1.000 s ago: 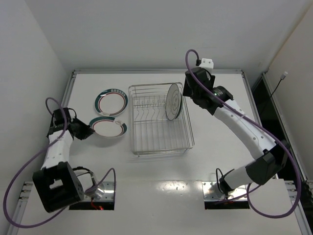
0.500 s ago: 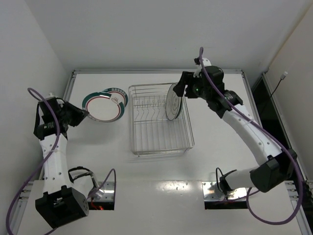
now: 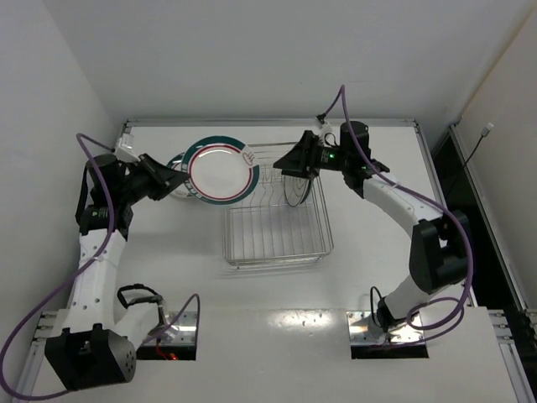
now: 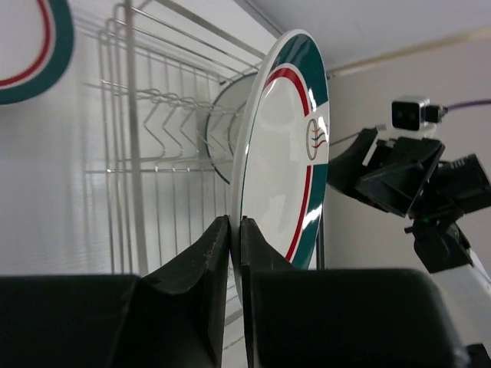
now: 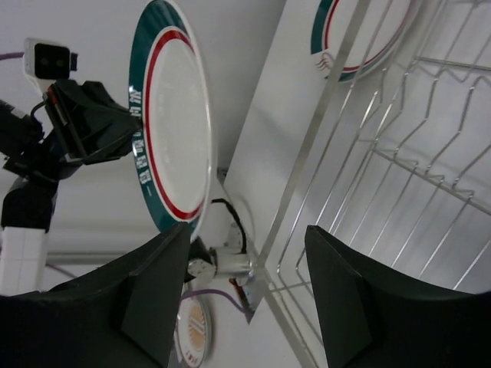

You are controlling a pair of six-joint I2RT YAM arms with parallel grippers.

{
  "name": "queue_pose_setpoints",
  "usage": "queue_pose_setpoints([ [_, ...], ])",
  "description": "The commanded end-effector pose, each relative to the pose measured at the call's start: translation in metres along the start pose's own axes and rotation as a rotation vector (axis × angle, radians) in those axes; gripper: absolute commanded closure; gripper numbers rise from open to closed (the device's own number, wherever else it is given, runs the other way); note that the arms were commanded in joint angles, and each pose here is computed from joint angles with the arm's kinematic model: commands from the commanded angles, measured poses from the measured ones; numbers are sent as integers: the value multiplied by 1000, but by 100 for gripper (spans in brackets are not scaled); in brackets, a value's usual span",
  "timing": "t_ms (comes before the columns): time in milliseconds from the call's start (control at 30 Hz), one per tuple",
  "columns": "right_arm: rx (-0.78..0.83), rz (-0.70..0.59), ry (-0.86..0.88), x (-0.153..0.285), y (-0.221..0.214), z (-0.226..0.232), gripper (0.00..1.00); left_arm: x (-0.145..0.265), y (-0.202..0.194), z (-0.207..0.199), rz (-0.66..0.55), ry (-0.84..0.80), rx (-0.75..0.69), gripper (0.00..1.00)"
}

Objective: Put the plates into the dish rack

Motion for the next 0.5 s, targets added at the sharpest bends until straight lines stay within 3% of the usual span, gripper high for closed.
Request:
queue_pose_setpoints([
  [0, 87, 13, 159, 0, 6, 29, 42, -2, -2, -30, -7, -139, -49, 94],
  [200, 71, 21, 149, -4, 5, 22, 43, -15, -22, -47, 34, -190, -53, 94],
  [300, 68, 46, 147, -8, 1, 18, 52, -19, -31, -56, 63, -219, -50, 94],
  [367, 68, 53, 153, -7, 0, 19, 82, -21, -32, -58, 54, -222, -58, 94],
  [433, 68, 60, 159, -7, 0, 19, 98, -20, -30, -63, 37, -211, -80, 91],
  [467, 66, 34, 141, -3, 4, 19, 99, -23, -32, -58, 52, -191, -83, 89],
])
Point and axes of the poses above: each gripper's point midway between its finger pads, its own x axis back along the fingers, its own z axis along the line the jaws close on, y = z × x, the point moved 9 cm from there along x, back along the fingers, and after that the axes turned 1 degree about -x, right-handed, at the moved point
